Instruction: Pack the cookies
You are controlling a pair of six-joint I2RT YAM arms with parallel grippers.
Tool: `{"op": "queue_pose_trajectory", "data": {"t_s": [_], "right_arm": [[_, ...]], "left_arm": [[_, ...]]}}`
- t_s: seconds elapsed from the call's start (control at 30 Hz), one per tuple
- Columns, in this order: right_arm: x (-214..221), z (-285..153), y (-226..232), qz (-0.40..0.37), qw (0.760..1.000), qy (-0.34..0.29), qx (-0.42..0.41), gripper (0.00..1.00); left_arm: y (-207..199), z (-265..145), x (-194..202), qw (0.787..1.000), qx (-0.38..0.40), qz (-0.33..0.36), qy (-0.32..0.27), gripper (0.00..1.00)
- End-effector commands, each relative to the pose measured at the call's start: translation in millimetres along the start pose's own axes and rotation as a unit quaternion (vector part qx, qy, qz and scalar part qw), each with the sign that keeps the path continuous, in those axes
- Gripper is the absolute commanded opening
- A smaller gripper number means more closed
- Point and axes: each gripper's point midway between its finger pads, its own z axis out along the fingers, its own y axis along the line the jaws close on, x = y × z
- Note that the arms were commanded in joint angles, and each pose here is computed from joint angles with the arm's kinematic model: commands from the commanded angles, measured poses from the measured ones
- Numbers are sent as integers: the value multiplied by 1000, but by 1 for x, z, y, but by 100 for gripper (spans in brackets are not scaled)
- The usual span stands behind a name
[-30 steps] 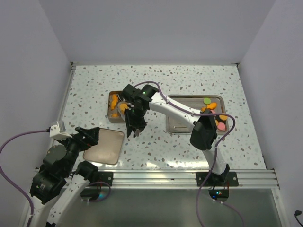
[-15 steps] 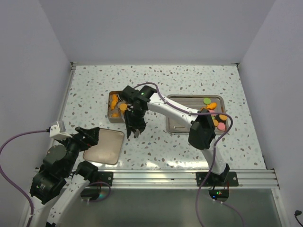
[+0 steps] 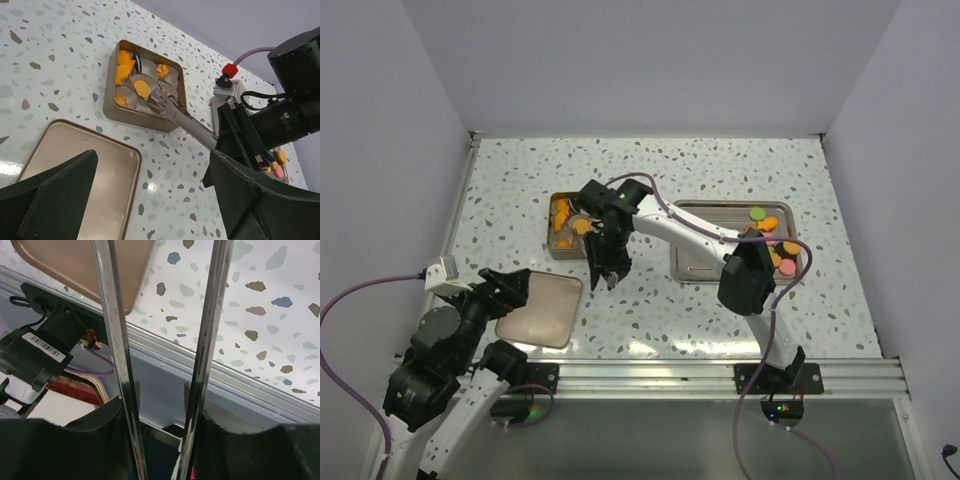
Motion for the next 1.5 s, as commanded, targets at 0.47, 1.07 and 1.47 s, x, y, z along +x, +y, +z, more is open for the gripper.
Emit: {"op": "queue_pose_trajectory", "data": {"t_s": [0.47,1.07,1.47], "right_arm": [[-21,-125,-67,51,991,-126,0,42],[14,-125,-278,244,964,-81,67,42],[21,-99,-290,270,961,-43,47,42]], "left_arm": [[-5,-1,-9,1000,12,0,-19,100],[-4,-2,-11,1000,12,-3,-25,100],[-4,-3,-10,1000,13,-4,-25,100]]}}
